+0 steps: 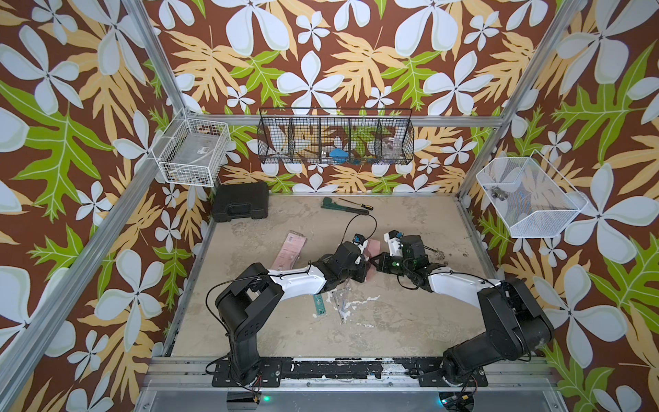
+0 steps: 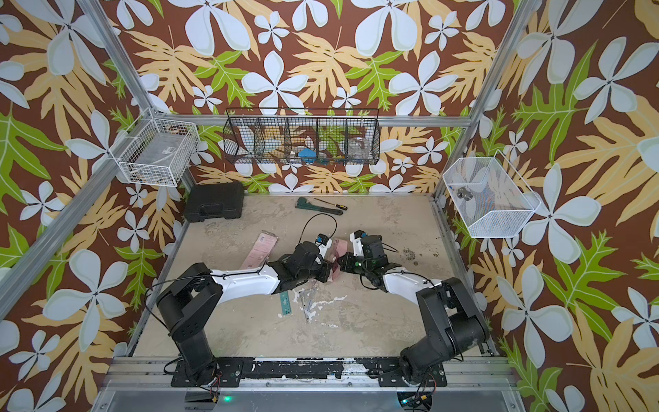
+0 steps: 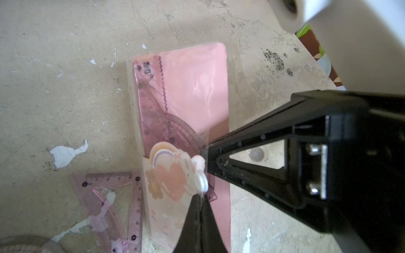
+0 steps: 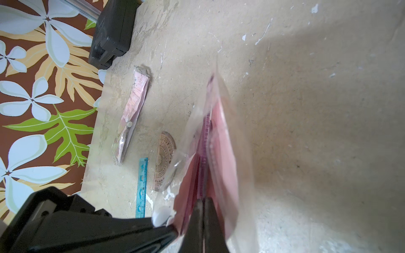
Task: Open the ruler set and take out the ruler
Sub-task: Take out the ruler from the ruler set bag, then place the ruler at the center of the board.
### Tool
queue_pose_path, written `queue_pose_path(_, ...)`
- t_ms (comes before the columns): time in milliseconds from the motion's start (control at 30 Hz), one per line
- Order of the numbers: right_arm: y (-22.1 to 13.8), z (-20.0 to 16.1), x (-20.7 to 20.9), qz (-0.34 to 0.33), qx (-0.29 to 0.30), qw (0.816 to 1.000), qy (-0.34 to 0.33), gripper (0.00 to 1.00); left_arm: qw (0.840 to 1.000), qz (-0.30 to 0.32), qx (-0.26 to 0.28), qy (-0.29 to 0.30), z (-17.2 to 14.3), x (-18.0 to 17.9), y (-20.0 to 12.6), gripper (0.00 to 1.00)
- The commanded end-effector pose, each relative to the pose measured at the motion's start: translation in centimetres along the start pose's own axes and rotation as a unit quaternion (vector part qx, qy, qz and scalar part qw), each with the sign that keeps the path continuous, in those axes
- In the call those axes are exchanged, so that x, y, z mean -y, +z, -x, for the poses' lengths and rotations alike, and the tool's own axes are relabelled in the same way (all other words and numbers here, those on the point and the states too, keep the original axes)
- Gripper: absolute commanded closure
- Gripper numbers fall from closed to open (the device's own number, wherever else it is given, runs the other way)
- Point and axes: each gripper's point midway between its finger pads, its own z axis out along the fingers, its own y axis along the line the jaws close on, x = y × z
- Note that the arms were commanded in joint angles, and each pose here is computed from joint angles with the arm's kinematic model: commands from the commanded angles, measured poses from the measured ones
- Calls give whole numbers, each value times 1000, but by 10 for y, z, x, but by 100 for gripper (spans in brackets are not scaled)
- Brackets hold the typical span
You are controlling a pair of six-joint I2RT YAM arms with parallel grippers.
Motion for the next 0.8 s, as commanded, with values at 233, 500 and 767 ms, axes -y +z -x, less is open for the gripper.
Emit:
queue_pose_path(233,-25,6,3,-29,9,999,-11,100,1000,26,4,2,-3,-11,2,100)
queue_pose_path(500,-47,8,9,-38,11,999,-12,100,999,33,6,1,-2,-13,2,100)
queue_pose_path(767,-59,13,-6,-10,16,1000,-24,100,999,38,3,0,-4,-15,4,100)
